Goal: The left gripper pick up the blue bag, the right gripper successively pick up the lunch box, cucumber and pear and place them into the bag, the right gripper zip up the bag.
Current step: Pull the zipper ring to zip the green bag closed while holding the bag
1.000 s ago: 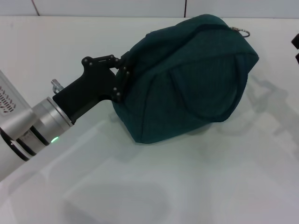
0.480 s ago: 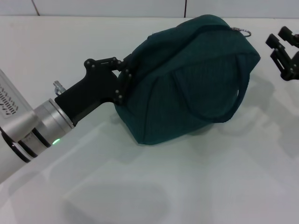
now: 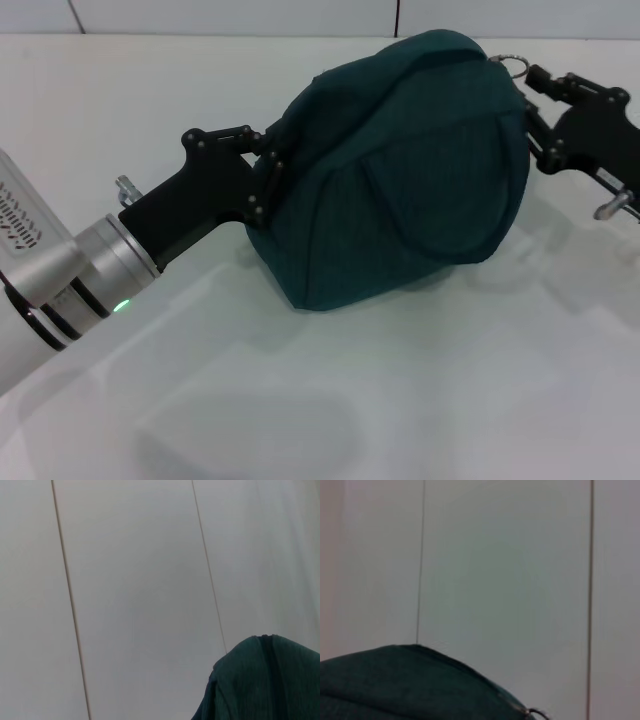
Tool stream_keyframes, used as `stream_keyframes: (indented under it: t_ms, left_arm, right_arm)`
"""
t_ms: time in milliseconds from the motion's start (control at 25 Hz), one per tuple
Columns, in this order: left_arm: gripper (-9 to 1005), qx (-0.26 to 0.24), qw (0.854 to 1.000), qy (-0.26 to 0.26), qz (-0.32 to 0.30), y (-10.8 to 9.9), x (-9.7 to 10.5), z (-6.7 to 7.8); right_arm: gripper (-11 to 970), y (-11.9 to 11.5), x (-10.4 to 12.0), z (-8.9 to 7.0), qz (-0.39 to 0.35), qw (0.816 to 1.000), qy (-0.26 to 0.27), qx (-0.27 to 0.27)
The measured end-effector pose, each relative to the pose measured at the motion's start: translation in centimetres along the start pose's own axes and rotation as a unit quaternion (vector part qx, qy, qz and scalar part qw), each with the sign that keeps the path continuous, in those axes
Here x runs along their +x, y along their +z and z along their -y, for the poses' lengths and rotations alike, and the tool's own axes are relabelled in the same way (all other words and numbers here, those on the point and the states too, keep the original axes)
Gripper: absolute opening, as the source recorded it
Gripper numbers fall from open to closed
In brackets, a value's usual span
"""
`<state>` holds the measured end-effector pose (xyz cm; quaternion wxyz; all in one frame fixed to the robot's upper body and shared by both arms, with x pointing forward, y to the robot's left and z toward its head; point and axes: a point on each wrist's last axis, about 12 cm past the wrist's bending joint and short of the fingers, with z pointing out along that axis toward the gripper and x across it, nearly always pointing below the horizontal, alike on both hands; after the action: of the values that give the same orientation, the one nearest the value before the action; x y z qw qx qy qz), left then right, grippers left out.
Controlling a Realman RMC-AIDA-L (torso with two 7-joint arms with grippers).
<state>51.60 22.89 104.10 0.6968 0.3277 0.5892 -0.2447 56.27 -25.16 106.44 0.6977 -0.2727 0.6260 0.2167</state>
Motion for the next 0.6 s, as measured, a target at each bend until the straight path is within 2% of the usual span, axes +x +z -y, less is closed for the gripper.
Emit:
stream_keyframes:
  t_ms: [200, 600]
  left_arm:
    - [54, 0.0, 1.0, 0.0, 0.001, 0.0, 0.0, 0.0]
    - [54, -0.001, 1.0, -0.003, 0.001, -0.2, 0.1, 0.2]
  right_arm:
    - [302, 0.9, -0.5, -0.7, 0.006, 1.0, -0.012, -0.023]
    - [276, 1.7, -1.1, -0.8, 0.017, 0.999, -0.019, -0.03]
